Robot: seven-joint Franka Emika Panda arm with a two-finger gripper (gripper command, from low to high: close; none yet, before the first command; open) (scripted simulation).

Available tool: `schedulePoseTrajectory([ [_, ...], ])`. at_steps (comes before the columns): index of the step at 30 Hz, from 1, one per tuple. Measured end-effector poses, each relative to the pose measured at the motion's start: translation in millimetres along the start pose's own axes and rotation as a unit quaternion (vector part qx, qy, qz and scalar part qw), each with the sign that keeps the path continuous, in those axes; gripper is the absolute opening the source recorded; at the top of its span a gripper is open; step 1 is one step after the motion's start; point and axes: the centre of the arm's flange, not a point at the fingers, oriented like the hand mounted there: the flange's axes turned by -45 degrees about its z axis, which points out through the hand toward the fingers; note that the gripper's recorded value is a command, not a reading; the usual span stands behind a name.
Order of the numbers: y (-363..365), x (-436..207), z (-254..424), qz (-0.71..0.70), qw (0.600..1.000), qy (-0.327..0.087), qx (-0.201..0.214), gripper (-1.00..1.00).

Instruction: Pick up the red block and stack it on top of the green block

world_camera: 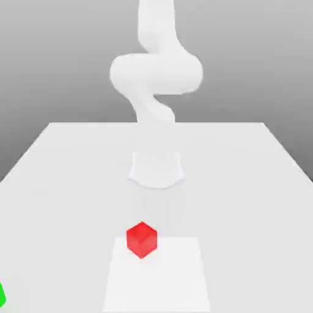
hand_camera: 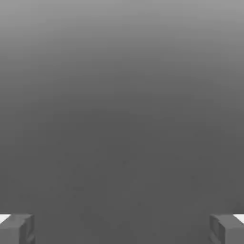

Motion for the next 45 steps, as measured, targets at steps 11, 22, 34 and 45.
schedulePoseTrajectory([
  [11, 29.8, -150.8, 232.1, 0.187, 0.96, -0.193, -0.074, 0.0],
  [22, 56.2, -348.0, 348.9, 0.328, 0.877, -0.321, -0.143, 0.0],
  [34, 55.8, -354.5, 354.7, 0.328, 0.877, -0.322, -0.143, -1.0],
  [45, 95.9, -279.4, 339.5, 0.332, 0.876, -0.329, -0.123, -1.0],
])
